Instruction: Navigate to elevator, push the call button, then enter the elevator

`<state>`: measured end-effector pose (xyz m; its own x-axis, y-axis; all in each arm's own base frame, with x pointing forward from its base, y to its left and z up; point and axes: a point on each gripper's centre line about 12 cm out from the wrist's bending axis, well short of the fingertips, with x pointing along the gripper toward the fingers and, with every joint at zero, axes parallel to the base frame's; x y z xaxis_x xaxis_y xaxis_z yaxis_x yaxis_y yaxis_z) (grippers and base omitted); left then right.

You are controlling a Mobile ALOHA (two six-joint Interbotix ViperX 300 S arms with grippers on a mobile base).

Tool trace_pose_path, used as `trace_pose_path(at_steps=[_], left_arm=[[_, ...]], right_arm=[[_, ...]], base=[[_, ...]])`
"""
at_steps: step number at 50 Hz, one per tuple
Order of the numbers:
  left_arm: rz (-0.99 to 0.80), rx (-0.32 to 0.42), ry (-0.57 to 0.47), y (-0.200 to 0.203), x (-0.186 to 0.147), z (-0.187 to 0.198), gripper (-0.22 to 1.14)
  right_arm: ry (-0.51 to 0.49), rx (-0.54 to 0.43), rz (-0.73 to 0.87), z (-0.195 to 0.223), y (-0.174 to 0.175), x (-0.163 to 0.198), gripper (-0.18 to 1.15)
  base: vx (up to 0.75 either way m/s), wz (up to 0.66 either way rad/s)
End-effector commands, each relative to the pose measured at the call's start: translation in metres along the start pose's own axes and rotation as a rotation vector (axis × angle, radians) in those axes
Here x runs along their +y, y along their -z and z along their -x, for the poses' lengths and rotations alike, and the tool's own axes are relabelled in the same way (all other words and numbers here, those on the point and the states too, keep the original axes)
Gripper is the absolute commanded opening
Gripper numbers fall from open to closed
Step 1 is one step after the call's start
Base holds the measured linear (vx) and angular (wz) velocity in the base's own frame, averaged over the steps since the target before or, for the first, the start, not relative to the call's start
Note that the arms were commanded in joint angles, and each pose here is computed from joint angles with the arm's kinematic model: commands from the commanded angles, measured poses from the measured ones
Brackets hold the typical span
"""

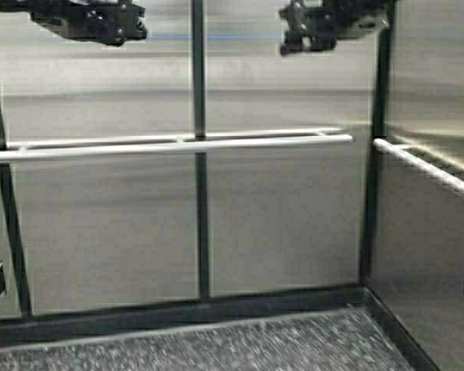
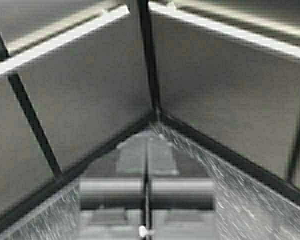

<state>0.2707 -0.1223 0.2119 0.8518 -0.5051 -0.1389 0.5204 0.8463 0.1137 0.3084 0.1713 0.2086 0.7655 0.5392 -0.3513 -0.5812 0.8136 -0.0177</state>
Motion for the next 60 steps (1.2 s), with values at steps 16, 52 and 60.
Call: trace_pose_path(at_steps=[16, 52, 60], left_arm=[[-0.007, -0.033, 0.017, -0.007, -0.004, 0.000, 0.03], [-0.009, -0.051, 0.067, -0.013, -0.019, 0.000, 0.03], [-0.009, -0.055, 0.066, -0.014, -0.019, 0.000, 0.03]], right_arm=[[-0.010, -0.045, 0.003, 0.004, -0.014, 0.005, 0.05], [-0.034, -0.009, 0.008, 0.005, 0.000, 0.014, 0.05], [-0.034, -0.013, 0.009, 0.005, -0.002, 0.014, 0.05]], base=[[0.39, 0.15], [0.29, 0.30], [0.20, 0.53]])
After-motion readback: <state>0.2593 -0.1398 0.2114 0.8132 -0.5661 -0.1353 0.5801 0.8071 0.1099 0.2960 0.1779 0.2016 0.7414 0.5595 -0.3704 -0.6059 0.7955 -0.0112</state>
